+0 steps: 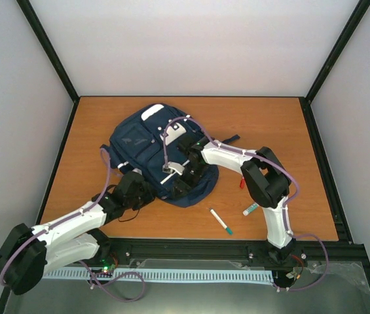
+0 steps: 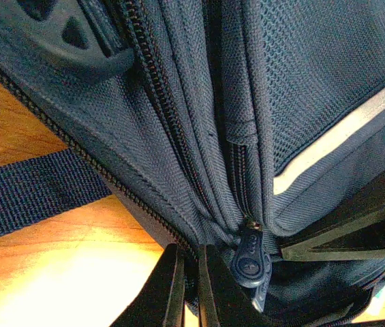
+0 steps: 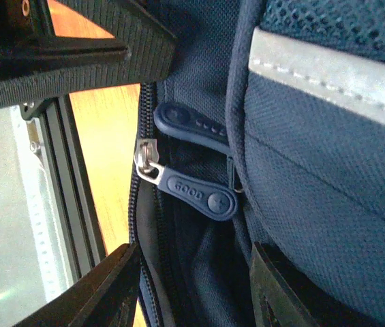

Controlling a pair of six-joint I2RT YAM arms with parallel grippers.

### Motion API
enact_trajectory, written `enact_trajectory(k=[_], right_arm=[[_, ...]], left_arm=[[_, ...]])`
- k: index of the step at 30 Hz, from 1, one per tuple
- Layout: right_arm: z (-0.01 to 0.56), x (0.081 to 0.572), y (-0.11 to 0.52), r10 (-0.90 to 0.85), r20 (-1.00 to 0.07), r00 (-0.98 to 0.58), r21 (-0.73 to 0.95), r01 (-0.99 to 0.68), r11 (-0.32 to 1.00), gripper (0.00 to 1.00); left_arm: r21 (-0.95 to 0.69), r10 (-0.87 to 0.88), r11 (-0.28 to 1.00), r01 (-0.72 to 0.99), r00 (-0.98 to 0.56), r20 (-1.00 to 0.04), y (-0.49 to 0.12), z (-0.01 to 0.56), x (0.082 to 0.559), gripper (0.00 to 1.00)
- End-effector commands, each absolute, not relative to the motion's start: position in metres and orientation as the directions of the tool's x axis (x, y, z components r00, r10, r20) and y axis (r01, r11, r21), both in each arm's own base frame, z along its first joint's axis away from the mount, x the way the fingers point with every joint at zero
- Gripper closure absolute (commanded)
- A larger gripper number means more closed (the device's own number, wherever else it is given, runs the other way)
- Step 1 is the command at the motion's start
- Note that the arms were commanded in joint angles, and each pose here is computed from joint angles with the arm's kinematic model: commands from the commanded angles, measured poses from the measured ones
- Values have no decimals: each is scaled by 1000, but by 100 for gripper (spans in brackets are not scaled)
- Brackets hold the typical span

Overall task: Pack the student bag
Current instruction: Adjust the student bag at the center of the board.

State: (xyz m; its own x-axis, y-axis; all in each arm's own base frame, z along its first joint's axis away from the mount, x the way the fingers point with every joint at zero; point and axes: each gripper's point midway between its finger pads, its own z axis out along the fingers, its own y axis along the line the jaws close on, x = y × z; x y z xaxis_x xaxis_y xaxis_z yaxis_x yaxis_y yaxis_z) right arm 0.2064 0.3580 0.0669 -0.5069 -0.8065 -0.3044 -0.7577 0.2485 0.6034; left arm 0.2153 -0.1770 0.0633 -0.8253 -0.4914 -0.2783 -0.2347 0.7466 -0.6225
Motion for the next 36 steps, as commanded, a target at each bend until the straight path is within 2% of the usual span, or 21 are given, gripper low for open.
enact_trajectory(k=[1,5,14,19,24,26,31,36], right_arm=[[66,204,376,-796,-310,-520,653,-725,220,52],[74,200,385,-790,-313,-527,691,-697,192,52],[119,180,399,-755,-383,-533,803,-596,13,51],[144,176,397,-730,-458,-507,774,-632,-47,53],[156,168,390,-720,-487,-494,763,-642,-75,56],[149,173,388,-724,-478,-497,735,-678,-19,57],[93,222,371,-768,-395,-505,494,-821,286,63],[55,212,365,-806,-326,-495,476,-822,312,65]], left_arm=[[-701,-508,693,-169,-804,-308,-188,87,225,99],[-741,-508,659,-129,-803,-312,-194,95,226,99],[-742,-506,661,-111,-797,-331,-196,101,231,99],[-729,-507,674,-119,-792,-339,-193,99,231,99],[-727,-516,674,-126,-786,-342,-190,98,230,99],[-728,-516,674,-125,-785,-343,-189,99,230,99],[-723,-518,678,-131,-783,-344,-186,97,227,99],[-723,-523,677,-138,-781,-340,-184,91,226,99]])
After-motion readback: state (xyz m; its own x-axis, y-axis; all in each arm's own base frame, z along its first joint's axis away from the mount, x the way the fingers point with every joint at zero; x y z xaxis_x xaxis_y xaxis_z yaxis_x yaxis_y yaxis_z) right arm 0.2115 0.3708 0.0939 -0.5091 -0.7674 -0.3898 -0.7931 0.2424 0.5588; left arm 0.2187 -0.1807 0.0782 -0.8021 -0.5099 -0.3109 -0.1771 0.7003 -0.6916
